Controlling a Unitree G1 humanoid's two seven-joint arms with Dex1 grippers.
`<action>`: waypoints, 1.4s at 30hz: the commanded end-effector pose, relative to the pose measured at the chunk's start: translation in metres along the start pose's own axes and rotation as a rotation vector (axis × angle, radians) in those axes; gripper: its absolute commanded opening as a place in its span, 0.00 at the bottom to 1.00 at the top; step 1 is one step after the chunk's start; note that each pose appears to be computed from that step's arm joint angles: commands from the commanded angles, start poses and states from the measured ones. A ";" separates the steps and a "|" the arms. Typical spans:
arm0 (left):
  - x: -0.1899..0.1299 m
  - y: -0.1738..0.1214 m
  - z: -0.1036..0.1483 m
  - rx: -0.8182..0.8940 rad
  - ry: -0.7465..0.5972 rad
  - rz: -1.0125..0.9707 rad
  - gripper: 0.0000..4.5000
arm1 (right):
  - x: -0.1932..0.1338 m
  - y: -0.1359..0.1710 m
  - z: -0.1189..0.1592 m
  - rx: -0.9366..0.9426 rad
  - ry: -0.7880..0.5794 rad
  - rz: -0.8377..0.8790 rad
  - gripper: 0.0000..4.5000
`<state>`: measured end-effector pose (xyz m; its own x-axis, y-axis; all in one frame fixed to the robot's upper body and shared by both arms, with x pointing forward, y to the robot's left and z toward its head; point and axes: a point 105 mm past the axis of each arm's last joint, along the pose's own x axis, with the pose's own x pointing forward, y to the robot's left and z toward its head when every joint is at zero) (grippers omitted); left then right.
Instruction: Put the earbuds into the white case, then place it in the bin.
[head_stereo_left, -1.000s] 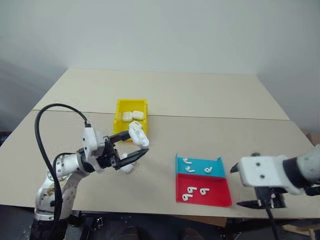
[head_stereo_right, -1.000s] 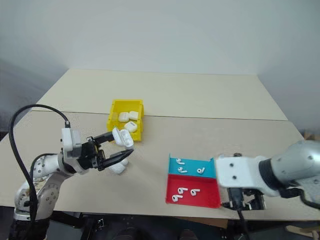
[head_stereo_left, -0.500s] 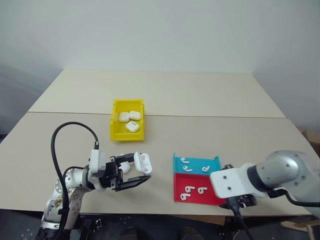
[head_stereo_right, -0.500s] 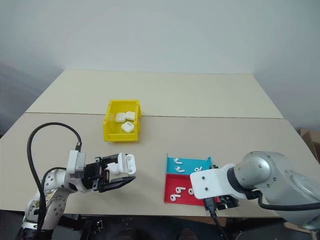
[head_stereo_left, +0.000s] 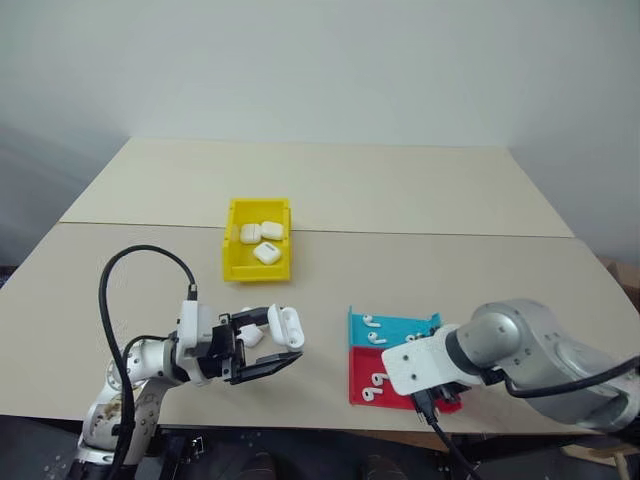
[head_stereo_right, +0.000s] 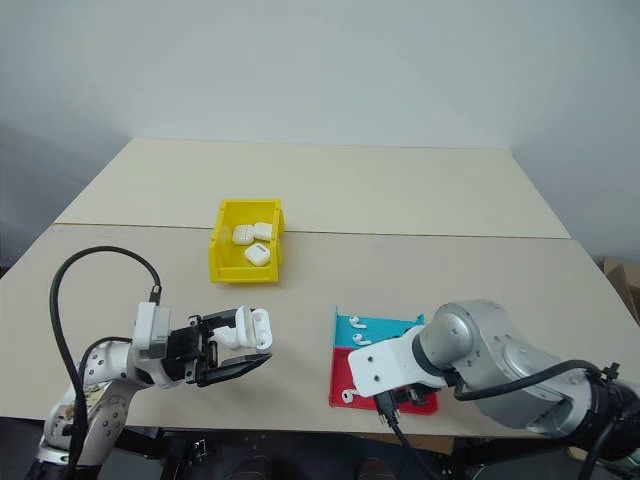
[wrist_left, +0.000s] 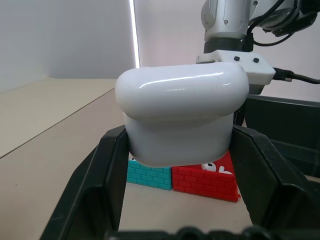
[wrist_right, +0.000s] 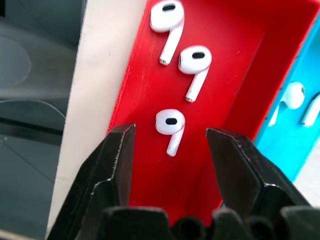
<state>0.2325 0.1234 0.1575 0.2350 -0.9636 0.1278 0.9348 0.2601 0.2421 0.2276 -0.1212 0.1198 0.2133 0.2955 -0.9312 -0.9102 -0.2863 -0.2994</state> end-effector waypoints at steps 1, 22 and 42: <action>0.003 -0.002 0.009 0.028 -0.015 -0.010 0.61 | -0.002 -0.005 0.001 -0.029 0.015 -0.023 0.60; 0.003 0.000 0.008 0.023 0.024 0.019 0.61 | 0.008 -0.010 0.002 -0.059 0.014 -0.014 0.60; 0.004 0.003 0.007 0.023 0.051 0.050 0.61 | 0.009 -0.011 0.003 -0.071 0.014 -0.017 0.47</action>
<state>0.2377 0.1251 0.1578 0.3147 -0.9452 0.0864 0.9178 0.3263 0.2262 0.2363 -0.1134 0.1084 0.2057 0.2764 -0.9388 -0.8927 -0.3401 -0.2957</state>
